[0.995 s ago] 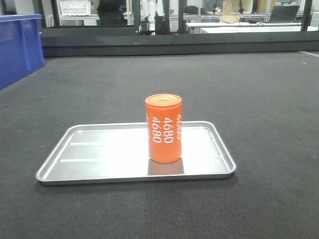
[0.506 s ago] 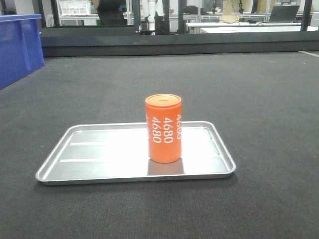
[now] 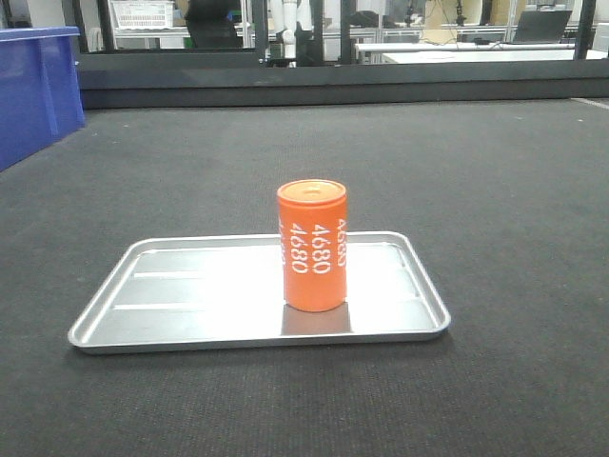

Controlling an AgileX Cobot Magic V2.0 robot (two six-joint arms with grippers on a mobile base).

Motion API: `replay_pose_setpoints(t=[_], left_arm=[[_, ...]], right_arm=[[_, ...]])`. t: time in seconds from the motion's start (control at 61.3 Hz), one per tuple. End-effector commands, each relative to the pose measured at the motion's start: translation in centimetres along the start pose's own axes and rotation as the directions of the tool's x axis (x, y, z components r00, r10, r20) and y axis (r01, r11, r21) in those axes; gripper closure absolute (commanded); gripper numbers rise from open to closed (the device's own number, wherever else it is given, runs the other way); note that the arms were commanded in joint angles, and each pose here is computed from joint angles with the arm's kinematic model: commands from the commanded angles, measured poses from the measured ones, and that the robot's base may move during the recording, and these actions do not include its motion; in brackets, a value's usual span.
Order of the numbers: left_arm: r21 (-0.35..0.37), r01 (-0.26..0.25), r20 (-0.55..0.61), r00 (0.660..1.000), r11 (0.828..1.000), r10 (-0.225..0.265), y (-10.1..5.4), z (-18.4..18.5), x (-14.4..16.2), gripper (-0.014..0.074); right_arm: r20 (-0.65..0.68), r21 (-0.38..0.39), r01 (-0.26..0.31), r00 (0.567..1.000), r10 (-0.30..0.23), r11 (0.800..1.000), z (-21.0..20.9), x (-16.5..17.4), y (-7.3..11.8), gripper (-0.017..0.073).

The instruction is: Grab orange capacitor from left shelf to right conveyor

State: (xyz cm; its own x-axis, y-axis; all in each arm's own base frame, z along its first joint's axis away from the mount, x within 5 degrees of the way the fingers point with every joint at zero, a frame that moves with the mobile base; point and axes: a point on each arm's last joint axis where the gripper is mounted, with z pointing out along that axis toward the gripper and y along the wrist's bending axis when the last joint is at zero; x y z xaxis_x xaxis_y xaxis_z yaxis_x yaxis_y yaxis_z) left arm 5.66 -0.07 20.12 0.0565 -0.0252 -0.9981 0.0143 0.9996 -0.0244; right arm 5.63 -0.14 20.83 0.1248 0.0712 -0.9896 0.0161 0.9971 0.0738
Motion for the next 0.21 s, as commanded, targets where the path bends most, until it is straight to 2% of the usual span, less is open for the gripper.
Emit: replay_pose_setpoints(t=[0.0, 0.196], left_arm=[[0.008, 0.009, 0.074, 0.997, 1.0, -0.009, -0.05, -0.02, -0.11, 0.072], [0.008, 0.009, 0.074, 0.997, 1.0, -0.009, -0.05, -0.02, -0.11, 0.072]], right_arm=[[0.137, -0.01, 0.005, 0.991, -0.003, 1.0, -0.29, -1.71, 0.14, 0.051], [0.137, -0.01, 0.005, 0.991, -0.004, 1.0, -0.29, -1.71, 0.14, 0.051]])
